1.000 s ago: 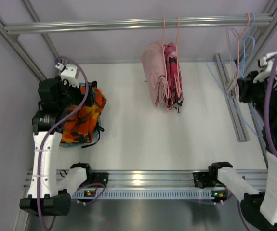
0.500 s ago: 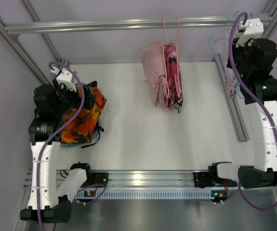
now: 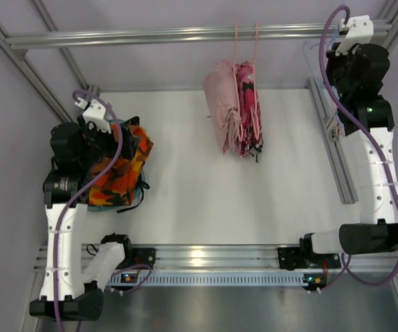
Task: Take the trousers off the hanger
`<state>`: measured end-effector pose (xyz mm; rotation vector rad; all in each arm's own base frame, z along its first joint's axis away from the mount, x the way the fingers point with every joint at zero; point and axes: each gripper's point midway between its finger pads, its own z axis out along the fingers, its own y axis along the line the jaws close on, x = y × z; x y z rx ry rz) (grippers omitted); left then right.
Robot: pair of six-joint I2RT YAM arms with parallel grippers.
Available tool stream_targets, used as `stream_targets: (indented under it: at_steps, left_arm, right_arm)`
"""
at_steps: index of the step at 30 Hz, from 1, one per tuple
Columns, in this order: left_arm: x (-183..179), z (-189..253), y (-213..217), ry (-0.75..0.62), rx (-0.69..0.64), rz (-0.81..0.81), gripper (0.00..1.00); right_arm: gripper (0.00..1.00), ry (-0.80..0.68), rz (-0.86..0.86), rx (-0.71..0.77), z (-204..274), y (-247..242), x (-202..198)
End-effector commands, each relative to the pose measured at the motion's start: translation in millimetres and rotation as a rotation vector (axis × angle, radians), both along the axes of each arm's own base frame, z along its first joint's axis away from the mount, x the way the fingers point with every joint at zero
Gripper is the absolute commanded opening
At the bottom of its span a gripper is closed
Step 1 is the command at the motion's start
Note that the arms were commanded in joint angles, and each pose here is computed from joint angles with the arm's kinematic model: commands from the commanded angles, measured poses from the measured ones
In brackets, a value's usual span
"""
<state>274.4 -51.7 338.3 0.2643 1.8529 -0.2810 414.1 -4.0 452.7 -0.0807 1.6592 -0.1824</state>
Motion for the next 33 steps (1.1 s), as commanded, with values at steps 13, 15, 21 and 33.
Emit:
stream_targets:
  at_steps: [13, 15, 21, 33]
  left_arm:
    - [2, 4, -23, 0.02, -0.075, -0.114, 0.98]
    - [2, 7, -30, 0.025, -0.095, -0.154, 0.98]
    - [4, 27, -57, 0.065, -0.254, -0.27, 0.96]
    - [21, 112, -133, -0.089, -0.659, -0.522, 0.91]
  right_arm:
    - [0.16, 0.029, 0.016, 0.028, -23, -2, -20]
    - [0.24, 0.02, 0.019, 0.028, -19, -2, -24]
    - [0.67, -0.024, 0.043, 0.051, 4, 2, -53]
    - [0.99, -0.085, 0.15, 0.117, 31, 21, -136]
